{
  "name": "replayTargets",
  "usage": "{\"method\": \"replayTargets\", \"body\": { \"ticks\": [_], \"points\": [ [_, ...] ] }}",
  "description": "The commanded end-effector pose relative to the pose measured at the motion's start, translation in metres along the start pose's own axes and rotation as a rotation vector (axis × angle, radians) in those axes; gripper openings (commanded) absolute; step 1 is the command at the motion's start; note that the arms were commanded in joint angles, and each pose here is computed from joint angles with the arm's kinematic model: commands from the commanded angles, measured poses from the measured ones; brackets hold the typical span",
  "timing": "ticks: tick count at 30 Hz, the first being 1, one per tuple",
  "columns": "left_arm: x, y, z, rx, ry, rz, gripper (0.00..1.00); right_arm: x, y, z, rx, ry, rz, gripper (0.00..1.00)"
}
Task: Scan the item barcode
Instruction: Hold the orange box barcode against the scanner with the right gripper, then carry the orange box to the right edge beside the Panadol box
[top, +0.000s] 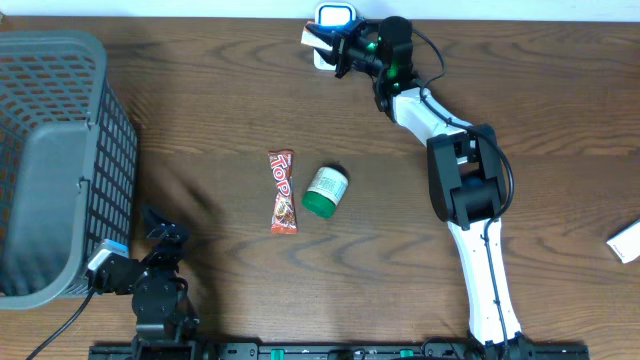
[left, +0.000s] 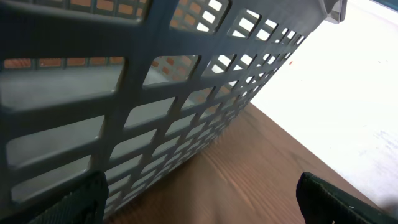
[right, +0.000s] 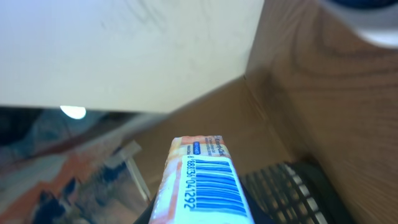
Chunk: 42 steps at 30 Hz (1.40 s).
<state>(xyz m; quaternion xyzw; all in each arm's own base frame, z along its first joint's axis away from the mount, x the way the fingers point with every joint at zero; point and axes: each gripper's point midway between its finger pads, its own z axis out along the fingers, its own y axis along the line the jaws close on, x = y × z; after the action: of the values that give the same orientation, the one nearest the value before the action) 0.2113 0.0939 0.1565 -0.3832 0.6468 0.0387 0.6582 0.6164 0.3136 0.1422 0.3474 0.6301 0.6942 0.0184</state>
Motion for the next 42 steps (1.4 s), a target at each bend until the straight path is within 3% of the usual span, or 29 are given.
{"method": "replayTargets", "body": {
  "ticks": [1,13,27,32,42],
  "points": [
    [0.008,0.008,0.001,-0.031,0.013,0.021,0.97,-0.002,0.023,0.003,-0.067,-0.077,0.015,0.01],
    [0.008,0.009,0.001,-0.031,0.013,0.021,0.97,-0.022,0.008,0.006,-0.042,-0.213,0.074,0.01],
    [0.008,0.009,0.001,-0.032,0.013,0.021,0.97,-0.03,0.01,0.001,-0.042,-0.224,0.071,0.01],
    [0.008,0.008,0.001,-0.031,0.013,0.021,0.97,-0.015,0.032,-0.01,-0.035,-0.113,-0.285,0.02],
    [0.008,0.009,0.001,-0.032,0.013,0.021,0.97,0.064,0.109,-0.028,-0.072,0.043,-0.474,0.02]
  ]
}}
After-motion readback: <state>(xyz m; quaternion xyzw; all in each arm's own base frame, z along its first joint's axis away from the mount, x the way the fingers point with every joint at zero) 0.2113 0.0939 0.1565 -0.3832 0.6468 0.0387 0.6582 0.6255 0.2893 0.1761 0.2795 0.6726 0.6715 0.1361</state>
